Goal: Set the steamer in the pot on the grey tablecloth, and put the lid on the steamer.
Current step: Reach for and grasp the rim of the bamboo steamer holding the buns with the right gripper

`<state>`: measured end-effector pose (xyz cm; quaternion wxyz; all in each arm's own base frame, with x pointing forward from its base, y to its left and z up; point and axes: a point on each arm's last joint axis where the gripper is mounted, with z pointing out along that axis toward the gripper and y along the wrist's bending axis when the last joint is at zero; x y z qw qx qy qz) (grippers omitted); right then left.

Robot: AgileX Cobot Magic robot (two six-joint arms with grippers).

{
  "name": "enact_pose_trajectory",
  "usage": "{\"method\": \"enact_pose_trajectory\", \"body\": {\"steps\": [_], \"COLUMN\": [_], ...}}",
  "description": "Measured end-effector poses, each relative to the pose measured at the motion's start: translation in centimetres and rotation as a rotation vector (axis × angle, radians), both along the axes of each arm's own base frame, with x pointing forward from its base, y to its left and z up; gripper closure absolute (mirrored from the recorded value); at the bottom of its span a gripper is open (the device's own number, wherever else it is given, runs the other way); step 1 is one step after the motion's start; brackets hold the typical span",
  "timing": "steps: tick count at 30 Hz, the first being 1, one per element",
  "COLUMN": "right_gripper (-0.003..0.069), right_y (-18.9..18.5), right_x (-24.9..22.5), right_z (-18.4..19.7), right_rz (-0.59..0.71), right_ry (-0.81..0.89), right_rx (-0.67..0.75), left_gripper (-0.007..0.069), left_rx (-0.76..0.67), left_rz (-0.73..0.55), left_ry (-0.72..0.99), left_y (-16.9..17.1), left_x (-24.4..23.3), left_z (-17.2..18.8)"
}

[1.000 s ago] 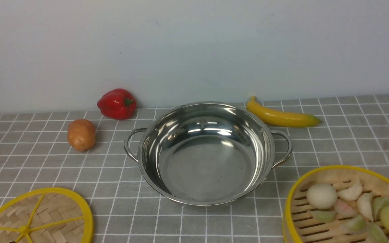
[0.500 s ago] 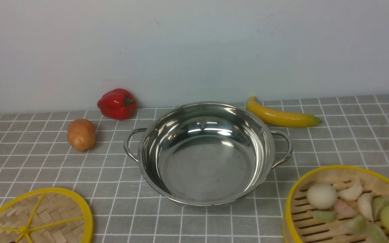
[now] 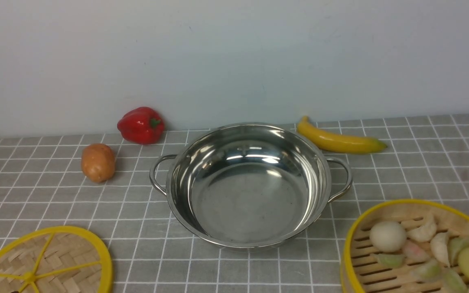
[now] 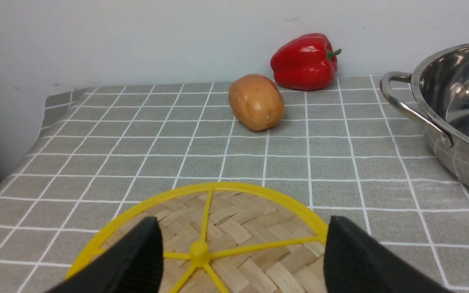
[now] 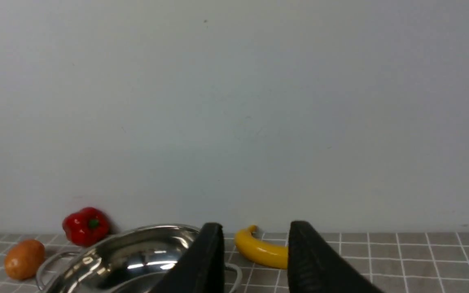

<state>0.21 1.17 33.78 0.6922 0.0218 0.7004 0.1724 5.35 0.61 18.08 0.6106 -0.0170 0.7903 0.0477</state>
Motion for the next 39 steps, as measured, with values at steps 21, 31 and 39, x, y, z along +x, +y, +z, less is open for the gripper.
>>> {"method": "enact_pose_trajectory", "body": {"steps": [21, 31, 39], "right_gripper": [0.0416, 0.04, 0.0342], "right_y": [2.4, 2.8, 5.7], "right_x": [-0.6, 9.7, 15.1], "right_z": [0.9, -1.7, -6.1], "right_rz": [0.33, 0.467, 0.701], "right_ry": [0.337, 0.763, 0.958], "right_rx": [-0.229, -0.507, -0.717], "left_gripper": [0.0133, 0.0133, 0.0133], "left_rx": [0.0, 0.0, 0.0], "left_rz": [0.0, 0.0, 0.0], "left_ry": [0.0, 0.0, 0.0], "left_y": [0.0, 0.0, 0.0], "left_x": [0.0, 0.0, 0.0], "left_z": [0.0, 0.0, 0.0]}}
